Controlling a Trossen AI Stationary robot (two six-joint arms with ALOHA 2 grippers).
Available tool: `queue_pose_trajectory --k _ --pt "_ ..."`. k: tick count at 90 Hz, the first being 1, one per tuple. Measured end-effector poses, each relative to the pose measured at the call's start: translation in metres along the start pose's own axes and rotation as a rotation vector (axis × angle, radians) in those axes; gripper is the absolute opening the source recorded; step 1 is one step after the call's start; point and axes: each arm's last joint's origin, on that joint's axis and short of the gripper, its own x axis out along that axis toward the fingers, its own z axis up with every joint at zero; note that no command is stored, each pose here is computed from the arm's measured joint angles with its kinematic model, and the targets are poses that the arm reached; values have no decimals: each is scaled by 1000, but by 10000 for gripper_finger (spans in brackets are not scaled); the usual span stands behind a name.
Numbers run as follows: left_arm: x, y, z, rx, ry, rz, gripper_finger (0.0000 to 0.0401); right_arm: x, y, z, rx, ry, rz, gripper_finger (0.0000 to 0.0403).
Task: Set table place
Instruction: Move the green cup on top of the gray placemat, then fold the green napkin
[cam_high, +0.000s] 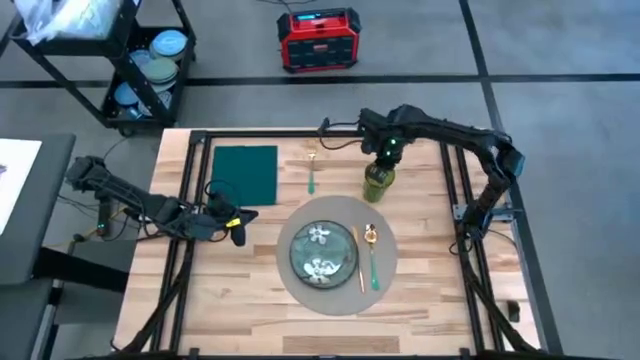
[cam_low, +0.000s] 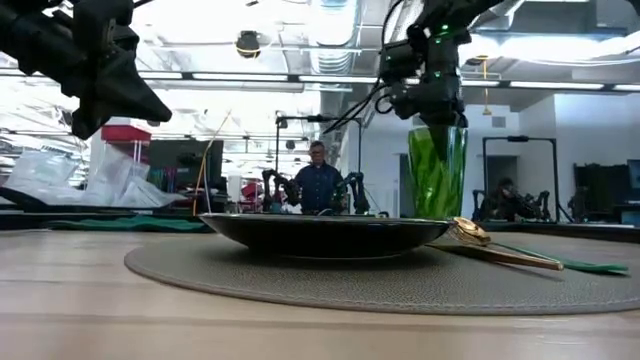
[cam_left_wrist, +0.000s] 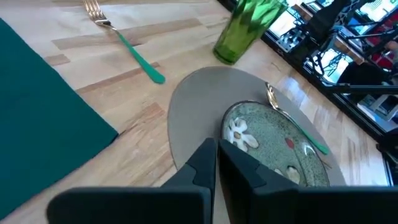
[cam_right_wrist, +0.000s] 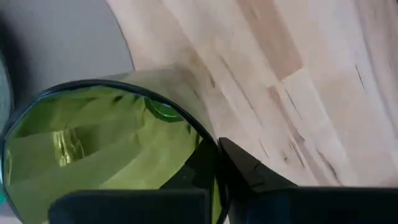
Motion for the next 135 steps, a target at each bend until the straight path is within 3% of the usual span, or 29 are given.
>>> queue_pose_trajectory --k 27,52,96,122,135 --pt "0 0 0 -9 -1 1 0 -19 -16 -9 47 -101 -28 9" --pt "0 0 0 -14 -2 1 0 -17 -14 -9 26 -96 -1 50" --pt "0 0 0 2 1 4 0 -9 -17 -11 46 -75 44 60" --pt "0 0 0 -5 8 -2 0 -41 -20 -20 72 -211 71 107" --pt "2 3 3 -83 -31 35 0 -62 -27 -33 103 -295 66 137"
